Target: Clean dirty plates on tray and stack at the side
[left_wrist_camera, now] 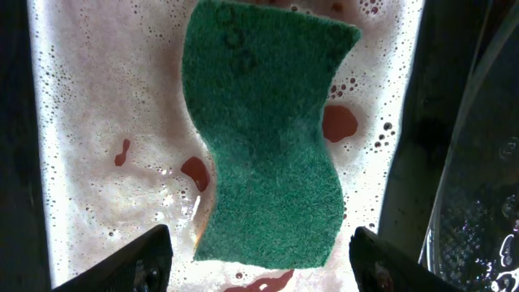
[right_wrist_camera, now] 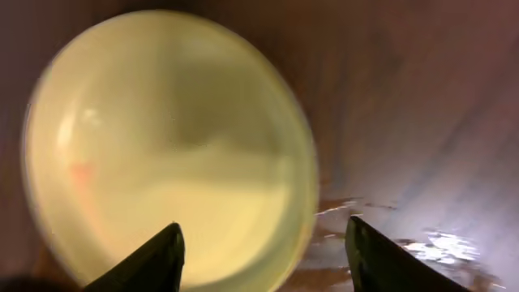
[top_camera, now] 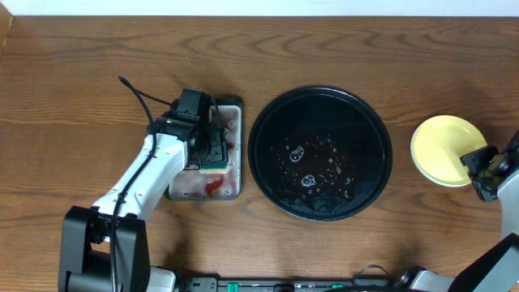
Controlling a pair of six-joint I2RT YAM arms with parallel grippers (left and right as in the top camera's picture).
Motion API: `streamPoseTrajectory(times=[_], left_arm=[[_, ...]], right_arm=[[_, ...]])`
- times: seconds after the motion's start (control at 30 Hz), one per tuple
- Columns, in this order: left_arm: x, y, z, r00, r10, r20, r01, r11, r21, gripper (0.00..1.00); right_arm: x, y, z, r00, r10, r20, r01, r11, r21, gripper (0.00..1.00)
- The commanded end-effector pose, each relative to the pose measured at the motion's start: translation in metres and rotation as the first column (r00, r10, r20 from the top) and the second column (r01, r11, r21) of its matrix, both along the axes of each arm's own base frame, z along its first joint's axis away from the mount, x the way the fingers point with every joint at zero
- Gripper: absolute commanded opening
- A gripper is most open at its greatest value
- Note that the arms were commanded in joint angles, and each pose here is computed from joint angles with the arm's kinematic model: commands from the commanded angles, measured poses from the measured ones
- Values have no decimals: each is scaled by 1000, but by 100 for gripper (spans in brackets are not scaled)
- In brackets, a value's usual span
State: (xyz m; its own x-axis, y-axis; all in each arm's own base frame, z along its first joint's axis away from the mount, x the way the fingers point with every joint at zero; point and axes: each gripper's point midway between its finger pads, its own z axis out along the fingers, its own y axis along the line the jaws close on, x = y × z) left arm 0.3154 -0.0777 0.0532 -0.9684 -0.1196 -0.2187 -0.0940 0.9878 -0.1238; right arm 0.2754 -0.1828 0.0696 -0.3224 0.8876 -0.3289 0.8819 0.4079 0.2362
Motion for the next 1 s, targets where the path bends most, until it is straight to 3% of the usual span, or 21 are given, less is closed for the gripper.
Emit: streamPoseTrajectory(times=[0.0, 0.07, 0.13, 0.2, 0.27, 0.3, 0.5, 0.63, 0.73, 0.93, 0.97], left_arm=[[-2, 2, -3, 1000, -1, -11, 1, 1000, 2, 71], [-2, 1, -2, 1000, -1, -10, 1, 1000, 1, 71], [-1, 4, -2, 1000, 23, -10, -23, 1000, -3, 72], [0, 9, -2, 997, 73, -17, -73, 997, -11, 75], [-1, 18, 0, 989, 143, -38, -144, 990, -16, 76], [-2, 21, 1, 986, 160, -50, -162, 987, -21, 76], [-29, 47, 5, 960, 216, -177, -222, 975, -15, 79], [-54, 50, 12, 963, 146, -227, -149, 989, 5, 79], [-63, 47, 22, 973, 136, -185, -139, 990, -3, 79], [-86, 47, 51, 994, 105, 41, -103, 994, -41, 80], [-93, 48, 63, 987, 65, 149, -59, 997, -42, 80]], right_arm=[[39, 45, 14, 936, 293, 197, -315, 944, 93, 62], [62, 84, 32, 786, 514, 344, -565, 823, 60, 62], [70, 114, 41, 660, 634, 403, -698, 716, 17, 62], [73, 142, 42, 553, 728, 404, -789, 614, -27, 57], [75, 177, 41, 437, 815, 380, -865, 497, -68, 60], [75, 187, 39, 413, 837, 360, -881, 467, -76, 64], [53, 228, 17, 335, 942, 5, -940, 335, -64, 99], [32, 239, 17, 285, 955, -83, -958, 285, -19, 99], [22, 240, 27, 308, 948, -76, -951, 308, -8, 99], [11, 239, 61, 322, 947, -12, -938, 317, -140, 99], [7, 238, 73, 325, 946, 15, -923, 321, -215, 99]])
